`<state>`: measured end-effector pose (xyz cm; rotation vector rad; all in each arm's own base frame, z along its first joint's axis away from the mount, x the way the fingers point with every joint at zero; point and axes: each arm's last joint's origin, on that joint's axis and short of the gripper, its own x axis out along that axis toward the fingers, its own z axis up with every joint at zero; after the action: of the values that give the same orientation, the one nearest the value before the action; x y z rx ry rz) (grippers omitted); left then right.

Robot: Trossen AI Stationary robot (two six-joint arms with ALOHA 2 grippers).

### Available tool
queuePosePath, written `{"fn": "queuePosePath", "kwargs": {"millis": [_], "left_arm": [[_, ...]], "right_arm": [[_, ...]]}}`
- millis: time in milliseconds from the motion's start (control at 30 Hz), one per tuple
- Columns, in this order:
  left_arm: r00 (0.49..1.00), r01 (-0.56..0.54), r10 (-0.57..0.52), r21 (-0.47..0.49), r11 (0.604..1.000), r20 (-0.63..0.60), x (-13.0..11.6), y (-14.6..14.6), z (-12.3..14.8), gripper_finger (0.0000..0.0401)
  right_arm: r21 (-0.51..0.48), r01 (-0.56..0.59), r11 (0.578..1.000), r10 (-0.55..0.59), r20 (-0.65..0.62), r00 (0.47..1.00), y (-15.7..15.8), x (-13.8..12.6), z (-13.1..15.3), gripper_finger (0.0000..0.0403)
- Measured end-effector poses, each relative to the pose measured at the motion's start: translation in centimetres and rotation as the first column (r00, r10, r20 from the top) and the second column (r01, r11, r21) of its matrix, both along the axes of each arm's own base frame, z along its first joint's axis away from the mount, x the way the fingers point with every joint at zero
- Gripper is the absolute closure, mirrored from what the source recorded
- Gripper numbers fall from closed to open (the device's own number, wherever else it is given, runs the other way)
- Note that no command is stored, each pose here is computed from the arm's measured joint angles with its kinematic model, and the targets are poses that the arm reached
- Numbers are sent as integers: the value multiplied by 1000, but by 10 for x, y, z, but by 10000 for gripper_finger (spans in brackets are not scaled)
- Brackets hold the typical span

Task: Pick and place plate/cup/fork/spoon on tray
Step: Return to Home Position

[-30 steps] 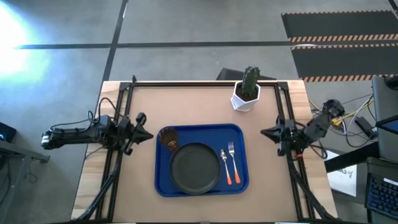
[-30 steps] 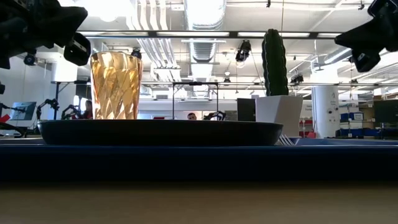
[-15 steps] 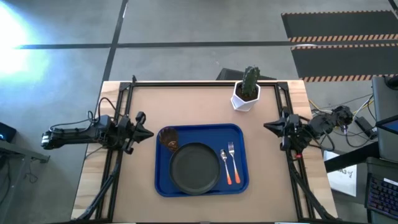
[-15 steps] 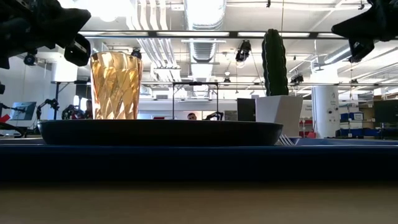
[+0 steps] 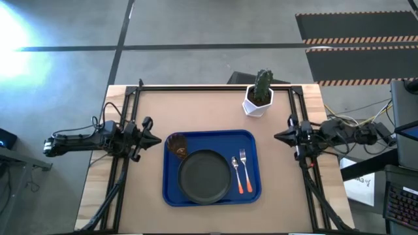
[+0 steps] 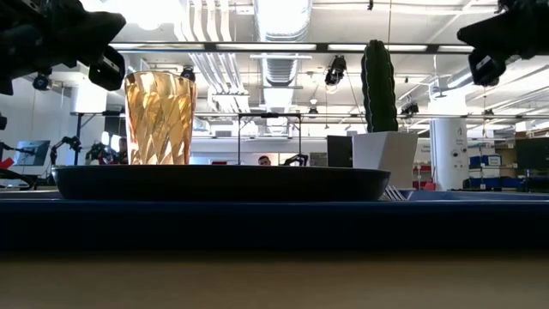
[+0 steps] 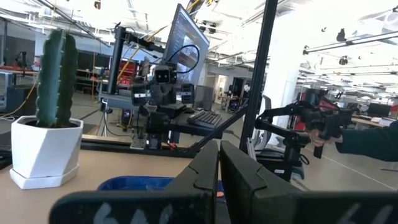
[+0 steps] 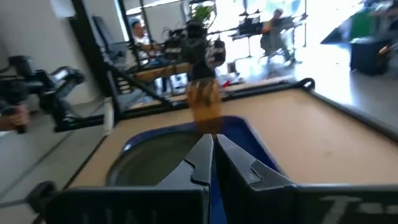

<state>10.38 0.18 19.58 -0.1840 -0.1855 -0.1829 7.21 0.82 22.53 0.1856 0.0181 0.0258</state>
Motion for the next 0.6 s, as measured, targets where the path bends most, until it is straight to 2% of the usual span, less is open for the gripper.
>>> {"fn": "queuePosePath", "kwargs": {"millis": [167, 400, 600], "left_arm": [[1000, 0, 0, -1, 1000, -6, 0, 0, -1, 401], [1000, 1, -1, -1, 1000, -14, 0, 0, -1, 401], [985, -17, 5, -70, 997, -174, 4, 1, -16, 401]], "right_arm": [[40, -67, 997, 66, 23, 998, 3, 9, -15, 394], [52, -72, 996, 71, 20, 997, 4, 16, -33, 394], [67, -71, 995, 71, 11, 997, 4, 18, -40, 394]]}}
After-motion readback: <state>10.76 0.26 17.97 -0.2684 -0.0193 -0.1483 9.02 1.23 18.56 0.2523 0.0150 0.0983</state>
